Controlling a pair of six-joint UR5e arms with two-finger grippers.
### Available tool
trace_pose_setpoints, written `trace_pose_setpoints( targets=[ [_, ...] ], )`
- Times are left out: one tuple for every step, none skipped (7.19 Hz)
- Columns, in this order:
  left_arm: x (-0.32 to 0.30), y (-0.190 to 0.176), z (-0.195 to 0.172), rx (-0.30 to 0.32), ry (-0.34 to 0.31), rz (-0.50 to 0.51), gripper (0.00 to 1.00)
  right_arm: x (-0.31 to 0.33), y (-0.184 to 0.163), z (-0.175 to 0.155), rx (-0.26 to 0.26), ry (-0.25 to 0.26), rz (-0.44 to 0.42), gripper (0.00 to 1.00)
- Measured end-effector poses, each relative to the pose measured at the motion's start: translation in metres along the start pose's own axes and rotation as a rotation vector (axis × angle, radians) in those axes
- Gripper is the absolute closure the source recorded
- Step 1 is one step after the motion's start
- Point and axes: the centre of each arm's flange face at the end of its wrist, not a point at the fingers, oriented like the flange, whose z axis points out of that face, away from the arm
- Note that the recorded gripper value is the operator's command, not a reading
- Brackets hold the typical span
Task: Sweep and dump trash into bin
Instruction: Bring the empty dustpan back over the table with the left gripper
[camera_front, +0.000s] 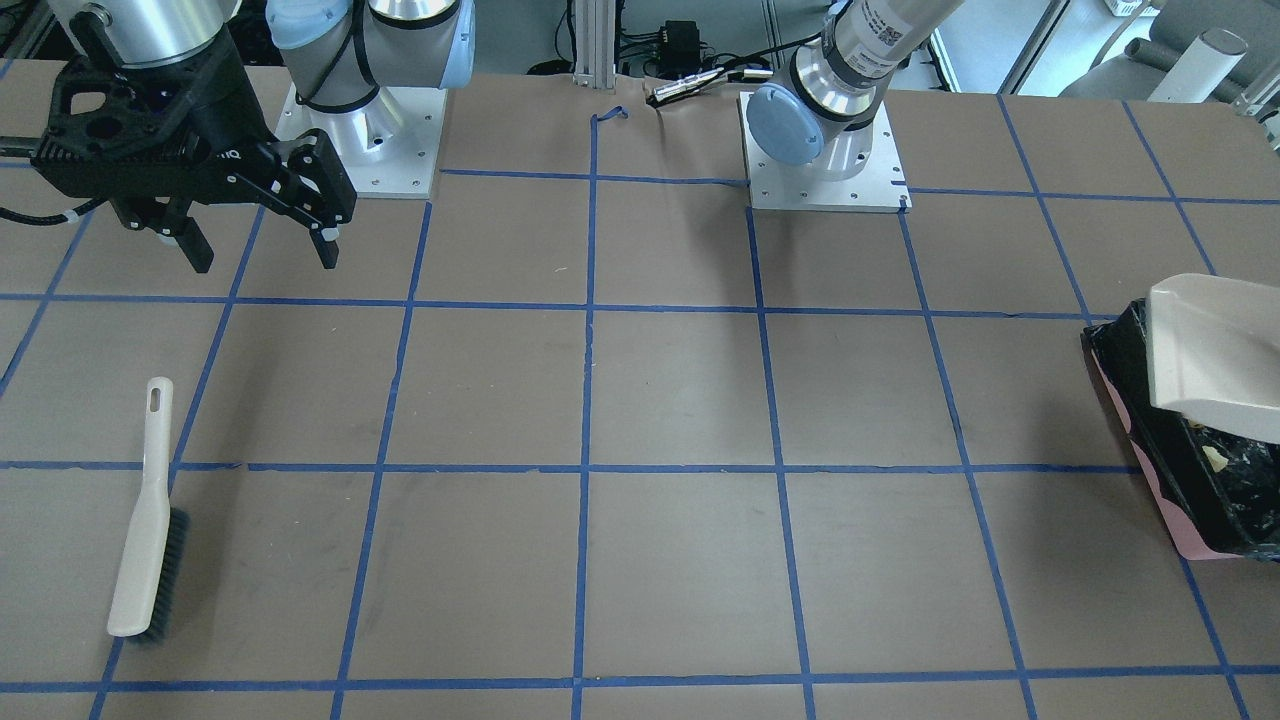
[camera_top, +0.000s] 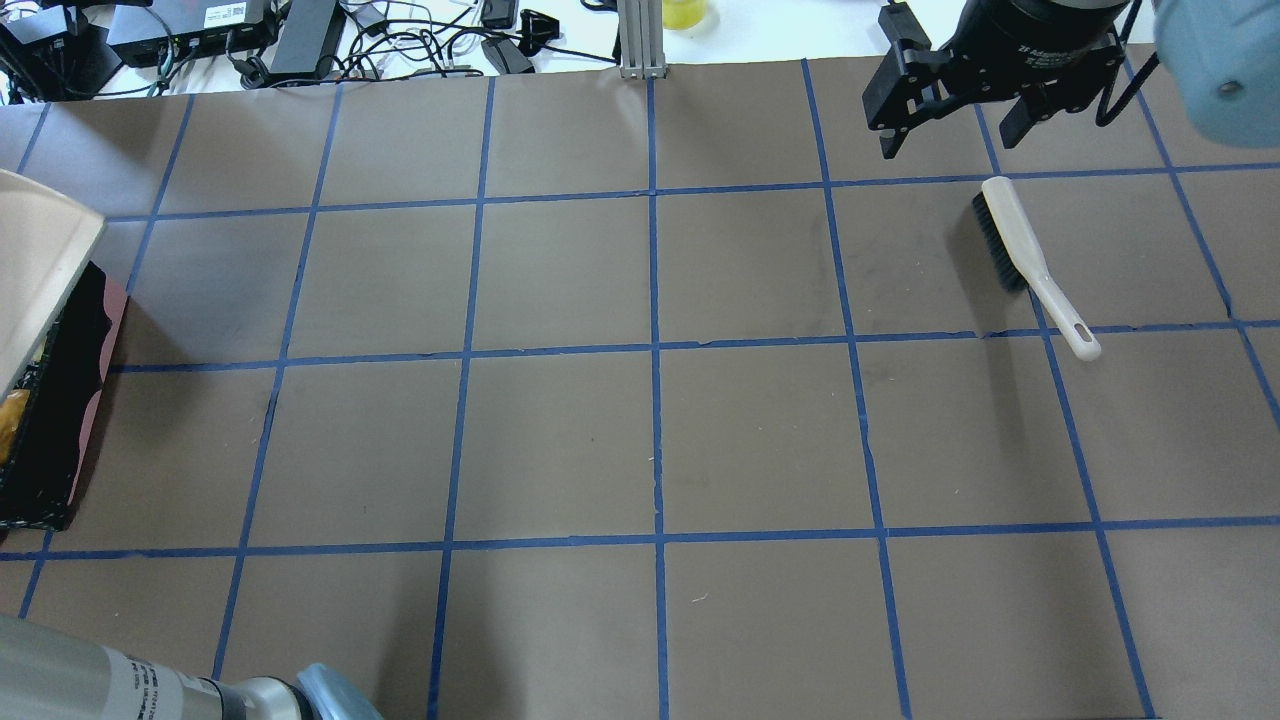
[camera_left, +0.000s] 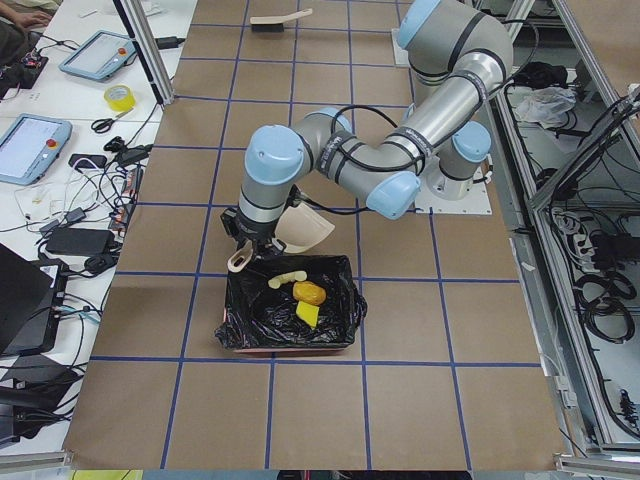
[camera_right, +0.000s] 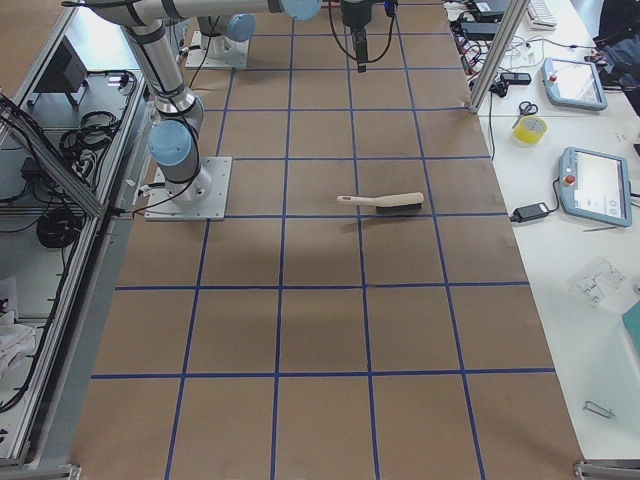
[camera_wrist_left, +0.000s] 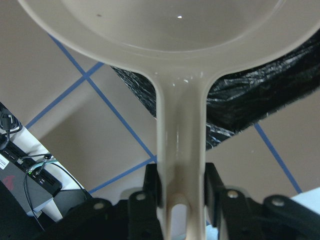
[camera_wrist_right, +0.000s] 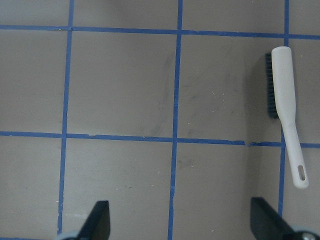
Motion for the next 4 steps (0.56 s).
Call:
trace_pose_setpoints(
  targets=[
    [-0.033,-0.025,0.006,0.024,0.026,-0.070,1.00,0.000,0.001,0.001,-0.011,0.000,-0.001,0.00],
    [-0.061,-0.048,0.018,0.042,0.050,-0.141,1.00,0.000,0.004,0.002,-0.028,-0.001,-0.002,0.00],
    [-0.086,-0.067,0.032,0.061,0.068,-0.219,1.00,0.000,0.007,0.002,-0.047,-0.002,-0.002,0.00],
    [-0.117,-0.094,0.048,0.082,0.085,-0.283,1.00,-0.001,0.009,0.001,-0.056,-0.003,-0.002,0.00]
  ],
)
